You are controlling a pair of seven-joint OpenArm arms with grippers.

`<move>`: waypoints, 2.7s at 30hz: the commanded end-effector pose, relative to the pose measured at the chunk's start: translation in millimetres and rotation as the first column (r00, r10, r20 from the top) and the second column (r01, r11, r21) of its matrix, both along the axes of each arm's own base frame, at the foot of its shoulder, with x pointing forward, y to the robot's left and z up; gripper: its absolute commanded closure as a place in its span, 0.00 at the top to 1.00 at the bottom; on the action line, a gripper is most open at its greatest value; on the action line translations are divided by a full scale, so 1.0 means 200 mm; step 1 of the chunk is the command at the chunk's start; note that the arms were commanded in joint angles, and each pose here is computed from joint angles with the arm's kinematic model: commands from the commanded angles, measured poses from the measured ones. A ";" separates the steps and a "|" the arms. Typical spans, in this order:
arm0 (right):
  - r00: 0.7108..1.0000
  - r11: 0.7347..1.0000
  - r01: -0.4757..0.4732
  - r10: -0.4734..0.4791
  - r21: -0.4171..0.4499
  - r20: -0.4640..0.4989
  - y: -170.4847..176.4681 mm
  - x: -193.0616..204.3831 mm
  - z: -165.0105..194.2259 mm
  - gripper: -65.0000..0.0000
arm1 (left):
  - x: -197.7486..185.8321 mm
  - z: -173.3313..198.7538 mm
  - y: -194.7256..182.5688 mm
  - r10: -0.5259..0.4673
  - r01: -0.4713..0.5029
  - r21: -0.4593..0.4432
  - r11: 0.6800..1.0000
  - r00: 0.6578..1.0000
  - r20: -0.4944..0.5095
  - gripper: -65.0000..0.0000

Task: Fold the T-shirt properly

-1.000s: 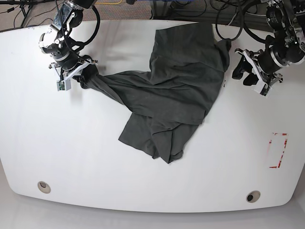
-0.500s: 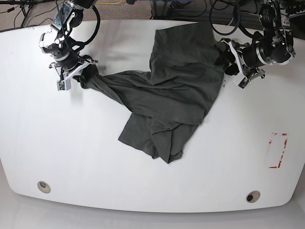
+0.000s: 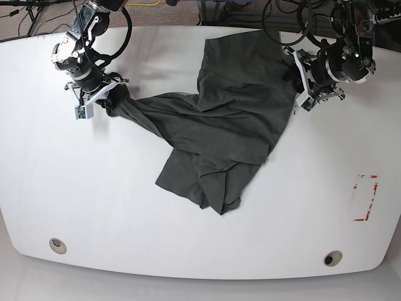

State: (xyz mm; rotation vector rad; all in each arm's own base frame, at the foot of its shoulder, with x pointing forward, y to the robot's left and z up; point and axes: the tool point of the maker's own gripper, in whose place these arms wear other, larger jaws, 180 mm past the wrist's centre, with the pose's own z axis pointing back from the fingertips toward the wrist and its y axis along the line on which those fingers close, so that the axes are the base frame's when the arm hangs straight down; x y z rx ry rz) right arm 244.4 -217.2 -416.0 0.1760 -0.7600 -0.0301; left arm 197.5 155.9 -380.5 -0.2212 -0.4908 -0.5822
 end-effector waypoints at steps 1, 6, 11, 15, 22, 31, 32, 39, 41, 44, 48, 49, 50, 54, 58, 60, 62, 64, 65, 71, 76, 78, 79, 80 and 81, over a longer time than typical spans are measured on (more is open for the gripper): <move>0.999 1.000 0.001 -0.001 -0.003 0.051 -0.01 0.04 0.06 0.00 | 0.03 0.04 0.00 -0.009 0.009 0.001 1.000 0.999 0.039 0.39; 0.999 1.000 0.001 -0.001 -0.003 0.051 -0.01 0.04 0.06 0.00 | 0.04 0.07 0.05 0.012 -0.013 0.017 1.000 0.998 0.055 0.39; 0.999 1.000 0.002 -0.002 -0.004 0.050 -0.02 0.04 0.06 0.00 | 0.04 0.08 0.15 0.059 -0.061 0.041 0.997 0.996 0.061 0.39; 0.999 1.000 0.002 -0.002 -0.004 0.050 -0.02 0.04 0.06 0.00 | 0.02 0.08 0.15 0.028 -0.031 0.050 0.998 0.998 0.059 0.39; 0.999 1.000 0.001 -0.001 -0.003 0.052 -0.01 0.04 0.06 0.00 | 0.01 0.05 0.17 0.015 -0.018 0.061 0.998 0.999 0.040 0.39; 0.998 1.000 0.001 -0.001 -0.004 0.055 -0.01 0.05 0.06 0.00 | -0.01 0.03 0.10 -0.023 0.022 0.044 0.999 0.999 0.023 0.51; 0.998 1.000 0.001 -0.001 -0.004 0.055 -0.01 0.05 0.06 0.00 | -0.01 0.03 0.10 -0.023 0.022 0.044 0.999 0.999 0.023 0.56; 0.998 1.000 0.001 -0.001 -0.006 0.056 -0.02 0.05 0.07 0.00 | -0.03 0.02 0.09 -0.031 0.030 0.040 0.999 0.999 0.011 0.69; 0.998 1.000 0.001 -0.001 -0.006 0.056 -0.02 0.05 0.07 0.00 | -0.03 0.02 0.09 -0.031 0.030 0.040 0.999 0.999 0.011 0.69; 0.998 1.000 0.001 -0.001 -0.006 0.058 -0.02 0.05 0.07 0.00 | -0.04 0.01 0.09 -0.030 0.030 0.039 0.999 1.000 0.008 0.69; 0.998 1.000 0.001 -0.001 -0.006 0.059 -0.02 0.06 0.07 0.00 | -0.04 0.00 0.08 -0.035 0.035 0.037 0.999 0.999 0.000 0.69; 0.998 1.000 0.001 -0.001 -0.006 0.059 -0.02 0.06 0.07 0.00 | -0.05 -0.01 0.07 -0.041 0.041 0.032 0.999 0.999 -0.010 0.69; 0.998 1.000 0.001 -0.001 -0.006 0.059 -0.02 0.06 0.07 0.00 | -0.06 -0.02 0.06 -0.046 0.047 0.029 0.998 0.999 -0.020 0.69; 0.998 1.000 0.001 -0.001 -0.006 0.059 -0.02 0.06 0.07 0.00 | -0.10 -0.10 0.04 -0.055 0.057 0.015 0.998 0.995 -0.077 0.69; 0.998 1.000 0.001 -0.001 -0.006 0.061 -0.02 0.06 0.07 0.00 | -0.15 -0.18 0.07 -0.033 0.034 0.008 0.999 0.990 -0.138 0.69; 0.998 1.000 0.001 -0.001 -0.006 0.061 -0.02 0.06 0.07 0.00 | -0.17 -0.22 0.08 -0.020 0.021 0.002 1.000 0.985 -0.169 0.69; 0.998 1.000 0.001 -0.001 -0.006 0.062 -0.02 0.06 0.07 0.00 | -0.18 -0.25 0.09 -0.010 0.010 -0.002 1.000 0.982 -0.186 0.69; 0.998 1.000 0.003 -0.002 -0.006 0.062 -0.02 0.06 0.07 0.00 | -0.18 -0.26 0.10 -0.005 0.005 -0.003 1.000 0.981 -0.193 0.68; 0.998 1.000 0.003 -0.002 -0.006 0.062 -0.02 0.06 0.07 0.00 | -0.18 -0.27 0.10 -0.003 0.002 -0.003 1.000 0.980 -0.198 0.68; 0.998 1.000 0.003 -0.002 -0.006 0.062 -0.02 0.06 0.07 0.00 | -0.18 -0.27 0.10 -0.003 0.003 -0.003 1.000 0.980 -0.200 0.50; 0.998 1.000 0.001 -0.001 -0.006 0.062 -0.02 0.06 0.07 0.00 | -0.17 -0.27 0.10 -0.005 0.005 0.002 1.000 0.981 -0.196 0.20; 0.998 1.000 0.001 -0.001 -0.006 0.062 -0.02 0.06 0.07 0.00 | -0.17 -0.26 0.11 -0.004 0.005 0.003 1.000 0.981 -0.192 0.12; 0.998 1.000 0.001 -0.001 -0.006 0.064 -0.02 0.06 0.08 0.00 | -0.17 -0.26 0.11 -0.003 0.004 0.003 1.000 0.981 -0.191 0.08; 0.998 1.000 0.001 -0.001 -0.006 0.064 -0.02 0.06 0.08 0.00 | -0.16 -0.26 0.11 -0.002 0.003 0.005 1.000 0.982 -0.189 0.06; 0.998 1.000 0.001 -0.001 -0.006 0.064 -0.02 0.06 0.08 0.00 | -0.16 -0.26 0.12 -0.001 0.002 0.007 1.000 0.982 -0.189 0.05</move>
